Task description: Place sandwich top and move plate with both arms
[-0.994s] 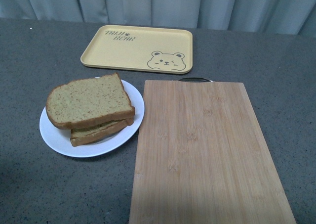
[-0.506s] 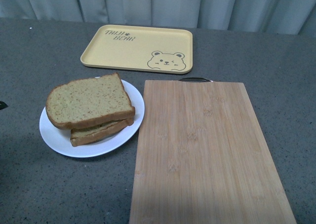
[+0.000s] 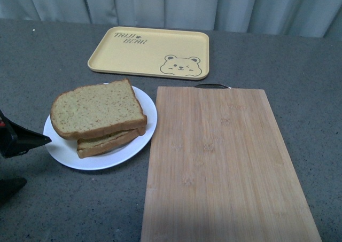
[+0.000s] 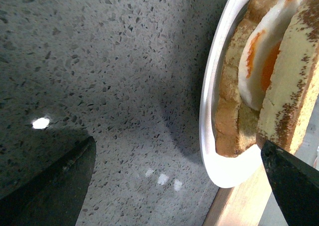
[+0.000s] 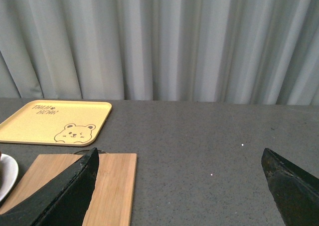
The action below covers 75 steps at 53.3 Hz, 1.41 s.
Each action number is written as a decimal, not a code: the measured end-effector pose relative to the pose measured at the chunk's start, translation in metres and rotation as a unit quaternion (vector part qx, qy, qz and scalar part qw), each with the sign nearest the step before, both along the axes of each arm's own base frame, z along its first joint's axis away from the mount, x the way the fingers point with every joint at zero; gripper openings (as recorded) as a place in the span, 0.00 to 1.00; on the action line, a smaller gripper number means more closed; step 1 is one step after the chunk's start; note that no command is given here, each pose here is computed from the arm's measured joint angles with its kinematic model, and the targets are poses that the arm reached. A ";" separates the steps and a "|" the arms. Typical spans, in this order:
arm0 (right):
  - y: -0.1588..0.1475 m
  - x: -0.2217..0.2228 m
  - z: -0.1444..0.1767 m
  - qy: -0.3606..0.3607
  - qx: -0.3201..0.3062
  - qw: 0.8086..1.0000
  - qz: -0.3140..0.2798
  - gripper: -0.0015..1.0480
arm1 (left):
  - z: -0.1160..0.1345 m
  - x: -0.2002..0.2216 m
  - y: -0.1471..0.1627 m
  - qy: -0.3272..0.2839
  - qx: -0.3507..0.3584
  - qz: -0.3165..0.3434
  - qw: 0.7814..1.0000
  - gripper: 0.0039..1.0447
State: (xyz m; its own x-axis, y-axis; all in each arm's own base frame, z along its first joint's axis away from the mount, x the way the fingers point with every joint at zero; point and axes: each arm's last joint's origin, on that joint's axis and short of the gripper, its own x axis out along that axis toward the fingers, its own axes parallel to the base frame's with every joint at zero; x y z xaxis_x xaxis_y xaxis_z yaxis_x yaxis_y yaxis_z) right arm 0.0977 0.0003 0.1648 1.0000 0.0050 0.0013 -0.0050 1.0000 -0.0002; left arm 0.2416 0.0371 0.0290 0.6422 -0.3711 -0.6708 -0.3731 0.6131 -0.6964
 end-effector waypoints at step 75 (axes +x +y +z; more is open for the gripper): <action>0.000 0.000 0.000 0.000 0.000 1.000 0.000 0.91 | 0.016 0.082 -0.014 -0.131 -0.098 0.018 0.986 0.03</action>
